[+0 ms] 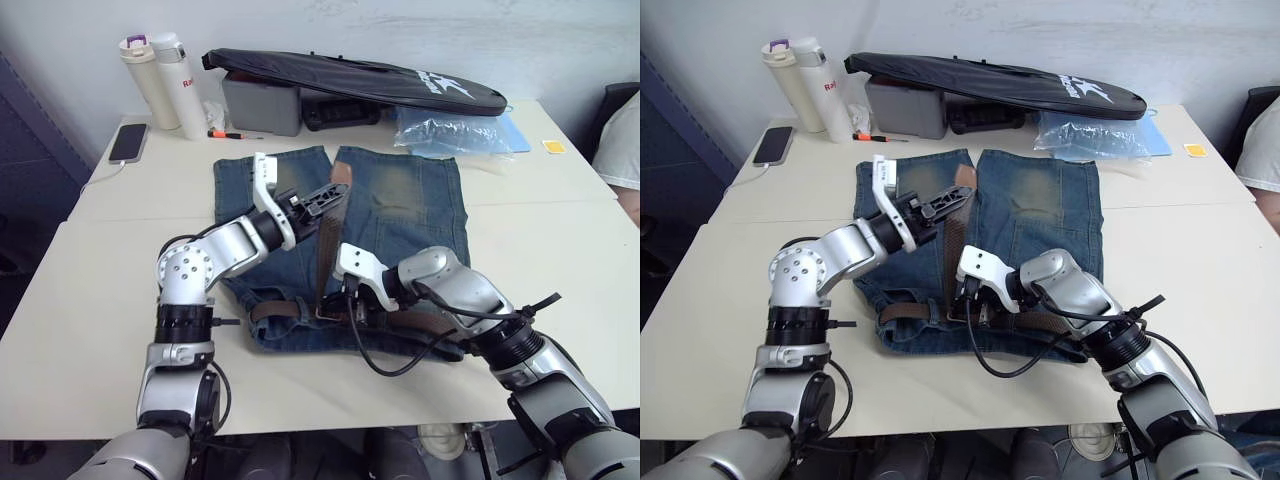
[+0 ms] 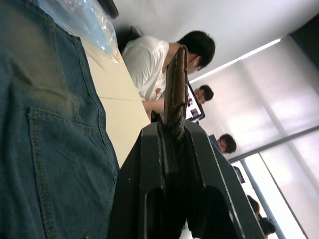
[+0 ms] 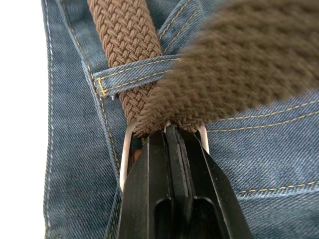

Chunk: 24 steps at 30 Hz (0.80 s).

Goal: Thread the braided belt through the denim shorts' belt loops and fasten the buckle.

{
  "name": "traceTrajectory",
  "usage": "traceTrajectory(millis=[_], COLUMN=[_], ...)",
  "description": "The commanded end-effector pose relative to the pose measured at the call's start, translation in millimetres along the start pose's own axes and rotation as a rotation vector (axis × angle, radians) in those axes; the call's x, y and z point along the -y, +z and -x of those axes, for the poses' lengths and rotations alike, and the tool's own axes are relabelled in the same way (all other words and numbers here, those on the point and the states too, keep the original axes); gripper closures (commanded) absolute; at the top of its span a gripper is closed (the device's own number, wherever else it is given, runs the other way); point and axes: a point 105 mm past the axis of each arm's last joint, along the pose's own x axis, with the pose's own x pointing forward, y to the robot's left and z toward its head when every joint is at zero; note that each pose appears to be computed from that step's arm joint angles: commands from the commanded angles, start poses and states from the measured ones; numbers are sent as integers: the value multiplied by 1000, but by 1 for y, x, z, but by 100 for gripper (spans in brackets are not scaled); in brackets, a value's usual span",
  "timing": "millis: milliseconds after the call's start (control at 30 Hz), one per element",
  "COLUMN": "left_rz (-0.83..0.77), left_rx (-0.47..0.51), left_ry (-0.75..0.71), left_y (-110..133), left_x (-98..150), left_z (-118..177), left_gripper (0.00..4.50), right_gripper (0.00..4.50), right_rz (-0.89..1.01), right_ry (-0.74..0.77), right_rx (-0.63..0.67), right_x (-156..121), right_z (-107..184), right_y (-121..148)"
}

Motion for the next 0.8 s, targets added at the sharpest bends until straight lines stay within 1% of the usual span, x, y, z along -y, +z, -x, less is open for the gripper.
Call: traceTrajectory(millis=[33,200,333,433,567,633,733,800], left_rz=[-77,-106,-125,-139,-152,-154,-150,-146], left_rx=[3,-65,-90,-117,-151,-157,-190,-215], left_ry=[-194,-275,-313,-353,-396,-403,-414,-414], left_y=[17,14,15,14,11,10,3,-3], left_x=[45,62,70,80,90,91,92,89], left_z=[-22,-48,-60,-69,-75,-76,-75,-73], left_gripper=[450,450,450,450,450,450,450,450], right_gripper=[442,442,442,442,442,442,442,442], right_rz=[-159,-123,-115,-101,-87,-80,-65,-64], right_ry=[-33,-54,-66,-94,-124,-134,-162,-156], right_rx=[-387,-419,-438,-477,-508,-520,-528,-502], right_x=[-19,-24,-26,-25,-24,-23,-20,-21], right_z=[-9,-10,-9,-5,-1,0,2,0], right_y=[-103,-106,-108,-112,-114,-115,-112,-107])
